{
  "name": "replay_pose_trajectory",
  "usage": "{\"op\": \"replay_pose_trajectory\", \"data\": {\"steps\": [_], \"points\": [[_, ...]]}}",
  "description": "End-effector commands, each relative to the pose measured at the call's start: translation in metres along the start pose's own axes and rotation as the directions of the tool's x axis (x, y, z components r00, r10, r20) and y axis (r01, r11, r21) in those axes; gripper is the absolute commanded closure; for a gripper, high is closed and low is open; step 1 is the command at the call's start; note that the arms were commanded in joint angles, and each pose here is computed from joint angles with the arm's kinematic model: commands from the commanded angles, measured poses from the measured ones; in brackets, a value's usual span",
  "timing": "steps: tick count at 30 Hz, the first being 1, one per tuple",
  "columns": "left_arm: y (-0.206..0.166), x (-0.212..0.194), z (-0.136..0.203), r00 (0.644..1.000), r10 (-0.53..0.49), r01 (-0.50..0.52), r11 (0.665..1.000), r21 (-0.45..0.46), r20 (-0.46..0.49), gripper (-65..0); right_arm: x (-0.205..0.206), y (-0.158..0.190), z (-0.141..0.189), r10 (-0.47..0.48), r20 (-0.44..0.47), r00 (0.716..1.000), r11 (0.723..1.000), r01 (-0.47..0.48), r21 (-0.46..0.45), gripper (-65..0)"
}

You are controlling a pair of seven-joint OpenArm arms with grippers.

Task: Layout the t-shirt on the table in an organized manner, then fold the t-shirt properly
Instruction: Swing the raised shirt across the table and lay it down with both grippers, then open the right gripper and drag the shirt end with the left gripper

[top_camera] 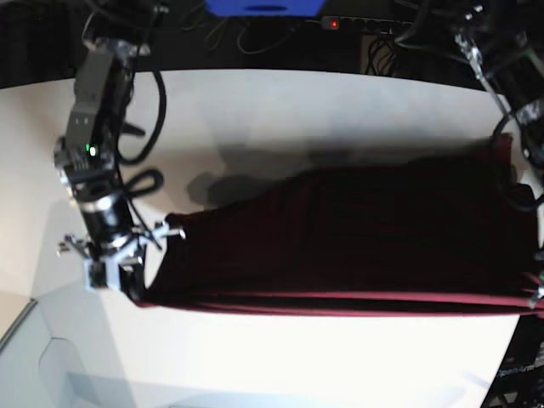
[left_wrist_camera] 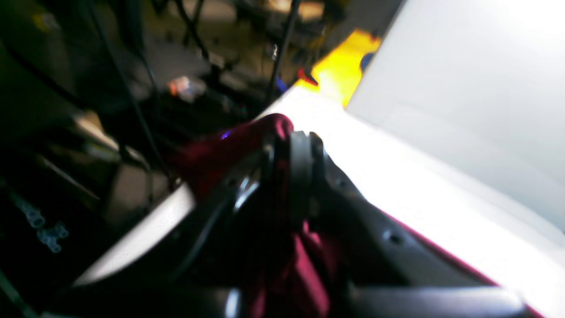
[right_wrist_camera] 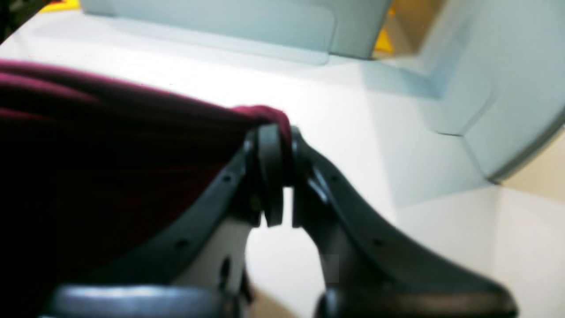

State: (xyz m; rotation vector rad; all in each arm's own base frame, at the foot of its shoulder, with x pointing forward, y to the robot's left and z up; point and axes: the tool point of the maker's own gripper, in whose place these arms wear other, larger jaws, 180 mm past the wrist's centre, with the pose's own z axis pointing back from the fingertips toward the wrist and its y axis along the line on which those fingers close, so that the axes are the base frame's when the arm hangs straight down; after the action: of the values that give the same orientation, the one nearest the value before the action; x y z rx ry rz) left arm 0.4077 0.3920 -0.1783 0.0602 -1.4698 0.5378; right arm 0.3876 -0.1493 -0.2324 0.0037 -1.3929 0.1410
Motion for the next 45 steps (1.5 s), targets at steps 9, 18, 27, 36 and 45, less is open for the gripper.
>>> {"op": "replay_pose_trajectory", "data": {"steps": [9, 18, 27, 36, 45], "points": [[-0.090, -0.032, -0.112, 0.981, 0.069, -0.083, 0.994, -0.075, -0.180, 0.0, -0.016, -0.054, -0.115, -0.052, -0.164, 0.985, 0.999, 0.049, -0.024, 0.0], [-0.143, -0.080, -0.141, 0.977, -0.172, 0.157, 0.980, -0.123, -0.128, -13.7, -0.072, -0.088, -0.152, -0.148, -0.330, 0.932, 0.989, 0.137, -0.056, 0.0], [-0.150, -0.079, -0.140, 0.979, -0.173, 0.159, 0.979, -0.130, -0.104, -53.4, -0.094, -0.111, -0.134, -0.132, -0.359, 0.924, 0.990, 0.105, -0.092, -27.5], [-0.078, -0.123, -0.122, 0.946, -0.236, 0.223, 0.971, -0.081, -0.221, -57.5, -0.071, -0.140, -0.079, -0.177, -0.167, 0.970, 0.966, 0.138, -0.221, -40.1], [-0.057, -0.173, -0.026, 0.890, -0.418, 0.361, 0.891, -0.276, -0.183, -42.3, -0.118, -0.102, -0.020, -0.186, -0.204, 0.961, 0.964, 0.139, -0.227, -40.2]]}}
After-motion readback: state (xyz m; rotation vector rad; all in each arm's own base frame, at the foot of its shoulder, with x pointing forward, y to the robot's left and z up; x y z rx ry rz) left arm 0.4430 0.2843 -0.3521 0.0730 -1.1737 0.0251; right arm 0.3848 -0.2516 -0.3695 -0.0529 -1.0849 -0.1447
